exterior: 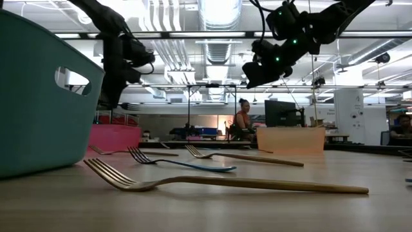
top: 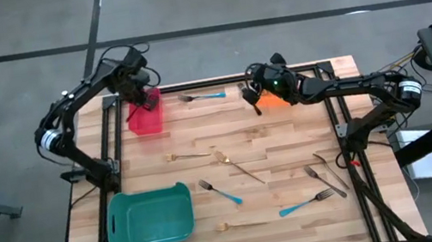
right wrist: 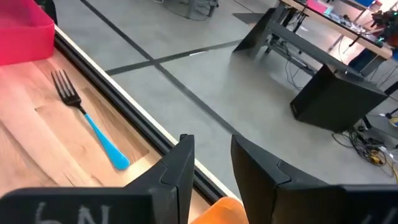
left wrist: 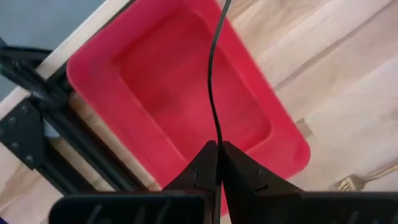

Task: Sort silverware by color (type)
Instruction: Put the black fork into the red bin

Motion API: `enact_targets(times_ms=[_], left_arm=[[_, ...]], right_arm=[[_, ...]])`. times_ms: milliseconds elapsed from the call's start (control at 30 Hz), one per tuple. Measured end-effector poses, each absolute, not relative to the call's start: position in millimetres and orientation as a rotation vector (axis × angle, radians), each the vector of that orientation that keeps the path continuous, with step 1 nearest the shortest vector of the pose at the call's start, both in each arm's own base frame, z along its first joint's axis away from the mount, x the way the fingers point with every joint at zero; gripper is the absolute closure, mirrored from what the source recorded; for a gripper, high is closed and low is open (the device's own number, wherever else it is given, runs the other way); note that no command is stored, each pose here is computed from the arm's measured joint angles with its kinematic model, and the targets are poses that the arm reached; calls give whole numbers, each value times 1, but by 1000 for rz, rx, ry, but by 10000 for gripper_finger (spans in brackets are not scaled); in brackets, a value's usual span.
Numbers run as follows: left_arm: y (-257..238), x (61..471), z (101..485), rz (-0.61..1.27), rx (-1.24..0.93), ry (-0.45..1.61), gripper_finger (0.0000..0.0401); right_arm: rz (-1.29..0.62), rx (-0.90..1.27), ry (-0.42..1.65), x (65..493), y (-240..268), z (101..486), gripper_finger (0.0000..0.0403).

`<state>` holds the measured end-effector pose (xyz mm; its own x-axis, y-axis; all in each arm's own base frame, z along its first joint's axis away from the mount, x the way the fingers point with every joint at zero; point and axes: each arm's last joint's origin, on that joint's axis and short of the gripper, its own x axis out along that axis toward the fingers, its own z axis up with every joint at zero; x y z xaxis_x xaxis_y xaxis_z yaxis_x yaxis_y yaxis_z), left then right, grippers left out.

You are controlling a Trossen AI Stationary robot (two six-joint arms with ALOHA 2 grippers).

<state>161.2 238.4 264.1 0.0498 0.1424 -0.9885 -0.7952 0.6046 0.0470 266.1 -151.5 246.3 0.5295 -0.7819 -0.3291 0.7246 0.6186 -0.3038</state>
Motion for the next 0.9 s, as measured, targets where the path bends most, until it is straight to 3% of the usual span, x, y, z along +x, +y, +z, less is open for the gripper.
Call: enact_targets(times_ms=[333,633,900], left_arm=[[235,147,278,580,-751,1060,401],[243,122,250,703,-941,1017,401],[243,115,248,752,-1008,1024,401]], right_arm=[[-910,-50,434,266,-151,245,312],[-888,-128,362,268,-154,254,315],[-889,-186,367,268,-156,256,329]])
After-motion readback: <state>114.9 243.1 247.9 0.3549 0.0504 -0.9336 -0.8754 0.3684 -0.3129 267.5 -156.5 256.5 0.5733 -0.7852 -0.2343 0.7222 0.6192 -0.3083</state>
